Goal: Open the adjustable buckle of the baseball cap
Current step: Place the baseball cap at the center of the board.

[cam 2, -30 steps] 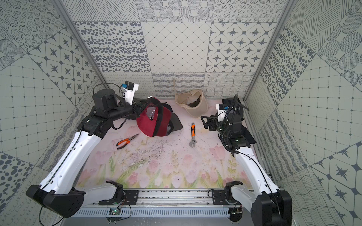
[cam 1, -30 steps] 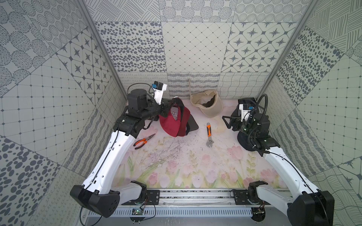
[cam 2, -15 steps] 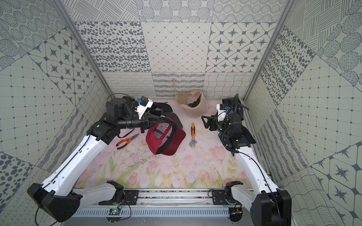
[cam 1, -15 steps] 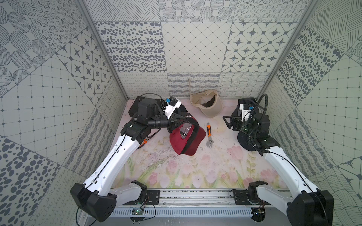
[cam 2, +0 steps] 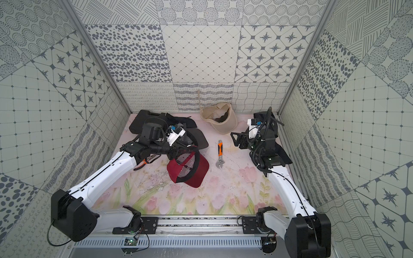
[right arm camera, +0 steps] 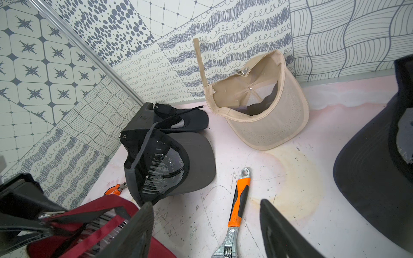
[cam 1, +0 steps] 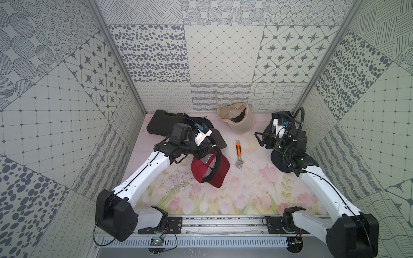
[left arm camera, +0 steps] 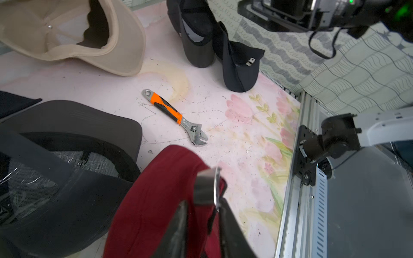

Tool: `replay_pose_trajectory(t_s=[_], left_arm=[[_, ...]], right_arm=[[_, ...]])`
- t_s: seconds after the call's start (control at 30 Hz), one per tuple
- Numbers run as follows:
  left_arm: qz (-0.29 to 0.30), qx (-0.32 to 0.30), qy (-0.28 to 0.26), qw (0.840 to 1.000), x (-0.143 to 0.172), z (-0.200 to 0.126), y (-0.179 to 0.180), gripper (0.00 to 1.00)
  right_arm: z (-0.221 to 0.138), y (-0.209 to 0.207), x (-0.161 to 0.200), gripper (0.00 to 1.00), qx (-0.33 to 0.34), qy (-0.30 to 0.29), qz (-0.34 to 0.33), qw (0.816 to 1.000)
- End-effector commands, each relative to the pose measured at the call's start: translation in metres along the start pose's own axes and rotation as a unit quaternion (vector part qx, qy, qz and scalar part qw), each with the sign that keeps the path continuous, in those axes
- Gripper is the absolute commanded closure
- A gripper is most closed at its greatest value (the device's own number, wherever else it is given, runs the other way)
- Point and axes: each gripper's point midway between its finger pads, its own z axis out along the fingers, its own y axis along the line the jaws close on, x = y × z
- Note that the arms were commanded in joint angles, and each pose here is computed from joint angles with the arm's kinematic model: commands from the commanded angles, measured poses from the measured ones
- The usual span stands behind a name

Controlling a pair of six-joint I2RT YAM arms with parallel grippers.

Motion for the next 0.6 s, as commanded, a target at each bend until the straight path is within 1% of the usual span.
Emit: replay_pose_trajectory(t_s=[0.0, 0.03, 0.1, 0.17, 0.23, 0.27, 0.3, 0.4, 0.47, 0.57], left_arm=[[0.015, -0.097, -0.011, 0.995, -0.007, 0.003, 0.042, 0.49], [0.009, -0.108, -0.014, 0.994, -0.009, 0.002, 0.047, 0.45], [-0.013, -0.139, -0.032, 0.99, -0.016, -0.003, 0.061, 0.41], [-0.03, -0.167, -0.064, 0.983, -0.028, -0.013, 0.074, 0.37], [-0.044, -0.199, -0.106, 0.973, -0.041, -0.028, 0.087, 0.33], [-0.047, -0.209, -0.12, 0.969, -0.045, -0.034, 0.092, 0.21], [-0.052, -0.228, -0.132, 0.963, -0.048, -0.041, 0.099, 0.02], [-0.068, -0.288, -0.147, 0.944, -0.046, -0.063, 0.122, 0.01], [-0.085, -0.34, -0.156, 0.924, -0.037, -0.081, 0.14, 0.01], [-0.113, -0.412, -0.172, 0.888, -0.017, -0.108, 0.164, 0.01]], right_arm=[[-0.001, -0.009, -0.001, 0.22, 0.021, -0.009, 0.005, 1.0], [-0.002, -0.012, 0.0, 0.22, 0.03, -0.009, 0.005, 1.0], [-0.003, -0.016, 0.0, 0.21, 0.043, -0.01, -0.002, 0.999], [-0.006, -0.022, 0.0, 0.19, 0.061, -0.015, -0.008, 0.998], [-0.009, -0.032, 0.0, 0.17, 0.09, -0.022, -0.014, 0.996], [-0.012, -0.038, 0.0, 0.16, 0.105, -0.025, -0.013, 0.994], [-0.014, -0.044, 0.0, 0.16, 0.12, -0.029, -0.013, 0.992], [-0.024, -0.061, -0.001, 0.14, 0.155, -0.046, -0.014, 0.987], [-0.029, -0.072, -0.001, 0.12, 0.174, -0.063, -0.016, 0.983], [-0.035, -0.087, 0.001, 0.09, 0.19, -0.092, -0.02, 0.977]])
